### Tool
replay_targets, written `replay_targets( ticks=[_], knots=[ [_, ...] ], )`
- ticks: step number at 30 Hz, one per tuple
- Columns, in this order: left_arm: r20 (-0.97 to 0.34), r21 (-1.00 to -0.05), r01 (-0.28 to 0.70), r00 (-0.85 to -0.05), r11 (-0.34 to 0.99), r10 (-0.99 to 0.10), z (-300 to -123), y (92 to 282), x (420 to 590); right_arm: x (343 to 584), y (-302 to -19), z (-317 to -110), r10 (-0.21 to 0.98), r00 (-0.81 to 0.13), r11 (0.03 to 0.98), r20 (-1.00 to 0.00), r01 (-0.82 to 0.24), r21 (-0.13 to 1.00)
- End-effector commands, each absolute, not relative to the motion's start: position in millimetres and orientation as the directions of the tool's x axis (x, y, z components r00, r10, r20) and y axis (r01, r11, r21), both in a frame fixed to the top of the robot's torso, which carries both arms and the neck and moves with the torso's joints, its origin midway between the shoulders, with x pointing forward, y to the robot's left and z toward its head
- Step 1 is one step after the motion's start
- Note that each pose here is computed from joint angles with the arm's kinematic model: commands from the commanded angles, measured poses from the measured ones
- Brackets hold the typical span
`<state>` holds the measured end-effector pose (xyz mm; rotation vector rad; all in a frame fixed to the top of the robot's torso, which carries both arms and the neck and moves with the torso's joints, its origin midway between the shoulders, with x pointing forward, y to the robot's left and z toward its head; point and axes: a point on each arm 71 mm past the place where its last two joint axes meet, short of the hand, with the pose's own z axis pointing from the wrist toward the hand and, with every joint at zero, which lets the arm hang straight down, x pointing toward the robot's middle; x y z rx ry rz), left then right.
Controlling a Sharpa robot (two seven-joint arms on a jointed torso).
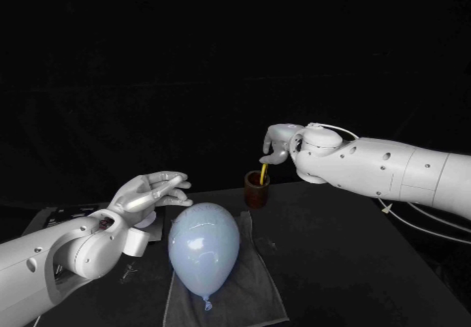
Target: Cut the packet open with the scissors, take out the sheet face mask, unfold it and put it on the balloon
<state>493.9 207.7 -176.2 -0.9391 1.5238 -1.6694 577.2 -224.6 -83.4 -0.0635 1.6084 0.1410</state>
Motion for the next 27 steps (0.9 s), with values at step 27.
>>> replay_targets(
  ticks=[27],
  knots=[
    [0.066,-0.996,0.020,-0.525,-0.090,-0.849,-175.4,207.1,494.0,572,-257,-78,0.367,-0.043,0.929,-0.929,-0.019,0.368]
  ],
)
